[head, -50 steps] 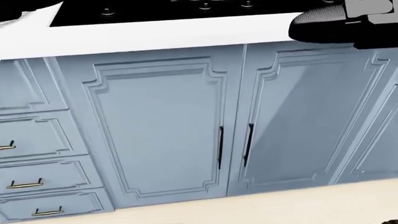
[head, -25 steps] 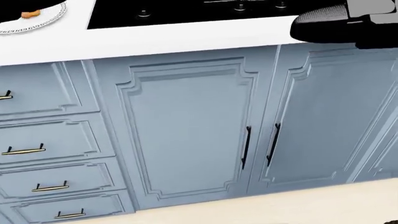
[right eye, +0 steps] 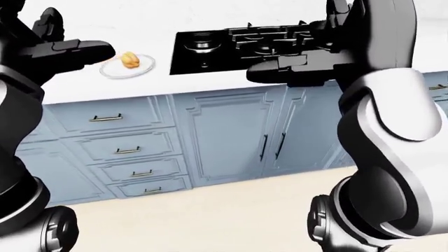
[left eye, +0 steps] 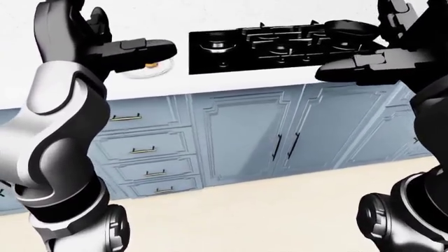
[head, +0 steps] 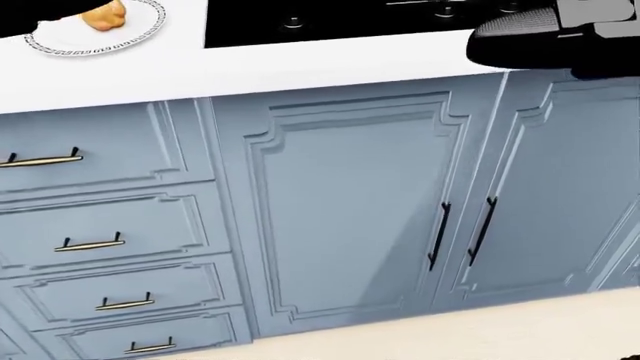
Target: Pick the bell pepper from the plate and place it in the pan.
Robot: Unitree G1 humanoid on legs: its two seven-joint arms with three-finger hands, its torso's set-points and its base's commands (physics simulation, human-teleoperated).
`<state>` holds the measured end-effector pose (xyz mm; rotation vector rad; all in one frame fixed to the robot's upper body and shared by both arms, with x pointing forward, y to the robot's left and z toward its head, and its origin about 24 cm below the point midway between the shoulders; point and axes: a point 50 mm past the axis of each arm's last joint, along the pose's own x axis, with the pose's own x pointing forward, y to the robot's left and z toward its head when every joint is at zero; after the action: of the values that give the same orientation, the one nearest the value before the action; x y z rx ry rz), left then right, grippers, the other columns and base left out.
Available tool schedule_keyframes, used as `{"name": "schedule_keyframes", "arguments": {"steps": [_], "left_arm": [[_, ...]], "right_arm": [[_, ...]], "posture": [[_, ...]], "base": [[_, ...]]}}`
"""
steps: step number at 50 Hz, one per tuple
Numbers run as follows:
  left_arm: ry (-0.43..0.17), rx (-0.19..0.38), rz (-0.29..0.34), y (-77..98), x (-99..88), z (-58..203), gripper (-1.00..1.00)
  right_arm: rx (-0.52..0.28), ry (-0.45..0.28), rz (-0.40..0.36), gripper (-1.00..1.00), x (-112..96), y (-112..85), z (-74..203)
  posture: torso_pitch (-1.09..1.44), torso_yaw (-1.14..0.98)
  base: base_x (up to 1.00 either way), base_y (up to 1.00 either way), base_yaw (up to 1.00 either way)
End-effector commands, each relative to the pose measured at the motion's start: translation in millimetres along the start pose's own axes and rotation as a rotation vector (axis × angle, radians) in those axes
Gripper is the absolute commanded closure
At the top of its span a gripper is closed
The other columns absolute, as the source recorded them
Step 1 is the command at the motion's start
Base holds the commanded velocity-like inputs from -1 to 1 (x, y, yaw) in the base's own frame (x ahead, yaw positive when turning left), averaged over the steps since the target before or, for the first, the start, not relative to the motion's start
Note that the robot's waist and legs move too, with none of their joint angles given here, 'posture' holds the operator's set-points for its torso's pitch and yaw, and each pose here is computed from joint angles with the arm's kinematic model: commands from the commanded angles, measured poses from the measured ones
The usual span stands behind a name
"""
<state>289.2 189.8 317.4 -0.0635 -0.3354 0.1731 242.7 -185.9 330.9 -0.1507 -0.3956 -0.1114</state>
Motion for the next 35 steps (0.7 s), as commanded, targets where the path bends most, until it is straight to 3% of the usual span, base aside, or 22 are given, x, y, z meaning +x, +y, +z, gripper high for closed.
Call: {"name": "schedule_keyframes", "arguments": {"steps": [1,35], "left_arm": [[-0.067,-0.013,-0.009,-1.4,-1.3,13.2,-1.00],[-0.065,-0.012,-0.009,-1.7,-0.8,11.2,-1.00]], "right_arm": [[0.001,-0.045,-0.021,-1.00,0.0,-3.3,8.0],[0.002,-0.045,-0.020,-1.00,-0.5,-4.0,7.6]], "posture": [[0.00,0.00],[0.00,0.00]], "base": [[0.00,0.30,0.00],[0.00,0.07,0.20]]}}
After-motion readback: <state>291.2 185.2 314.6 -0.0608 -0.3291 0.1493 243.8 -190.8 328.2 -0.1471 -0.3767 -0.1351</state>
